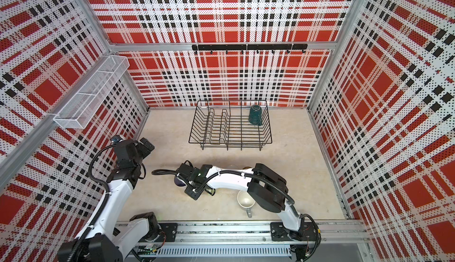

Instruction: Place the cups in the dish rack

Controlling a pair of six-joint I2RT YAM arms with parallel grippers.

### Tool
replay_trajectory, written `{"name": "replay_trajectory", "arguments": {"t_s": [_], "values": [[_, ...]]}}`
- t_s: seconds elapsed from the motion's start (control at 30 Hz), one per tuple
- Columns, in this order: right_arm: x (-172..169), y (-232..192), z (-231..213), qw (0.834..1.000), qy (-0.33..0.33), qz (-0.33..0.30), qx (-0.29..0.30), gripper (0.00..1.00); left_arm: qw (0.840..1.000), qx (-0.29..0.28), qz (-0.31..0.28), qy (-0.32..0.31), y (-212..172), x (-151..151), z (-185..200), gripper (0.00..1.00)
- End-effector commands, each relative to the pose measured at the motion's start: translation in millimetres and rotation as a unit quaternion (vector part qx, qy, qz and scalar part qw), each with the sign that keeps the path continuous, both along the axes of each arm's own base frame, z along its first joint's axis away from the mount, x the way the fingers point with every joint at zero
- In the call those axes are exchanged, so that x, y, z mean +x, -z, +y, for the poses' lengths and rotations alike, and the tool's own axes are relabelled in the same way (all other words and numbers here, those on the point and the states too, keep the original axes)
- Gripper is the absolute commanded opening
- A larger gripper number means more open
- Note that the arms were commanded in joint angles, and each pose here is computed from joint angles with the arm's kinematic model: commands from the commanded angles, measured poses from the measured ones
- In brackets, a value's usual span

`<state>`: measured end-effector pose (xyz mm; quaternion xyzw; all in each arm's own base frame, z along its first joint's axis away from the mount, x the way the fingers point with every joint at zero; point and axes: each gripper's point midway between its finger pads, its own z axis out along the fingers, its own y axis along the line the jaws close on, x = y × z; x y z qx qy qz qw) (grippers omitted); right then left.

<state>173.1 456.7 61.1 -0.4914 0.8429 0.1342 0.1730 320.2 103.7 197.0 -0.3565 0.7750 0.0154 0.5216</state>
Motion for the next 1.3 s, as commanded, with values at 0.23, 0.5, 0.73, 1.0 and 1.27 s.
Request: {"name": "replay_trajectory", "arguments": {"t_s": [0.23, 0.5, 0.73, 1.0, 1.27], "values": [[8, -13, 11, 0.999, -0.003, -0.010, 0.037, 0.07, 1.000, 0.009, -0.019, -0.010, -15, -7, 10, 0.98], [14, -50, 17, 0.994, -0.006, -0.051, 0.101, 0.00, 1.000, 0.004, -0.028, -0.006, -20, -6, 8, 0.98], [30, -126, 17, 0.971, 0.016, -0.130, 0.198, 0.00, 0.999, 0.000, -0.037, -0.005, -25, -7, 7, 0.98], [56, -200, -15, 0.941, 0.063, -0.188, 0.276, 0.00, 0.999, -0.005, -0.048, 0.003, -31, -6, 3, 0.98], [100, -245, -95, 0.910, 0.126, -0.255, 0.303, 0.00, 0.993, -0.026, -0.086, 0.078, -58, 7, -26, 0.98]]}}
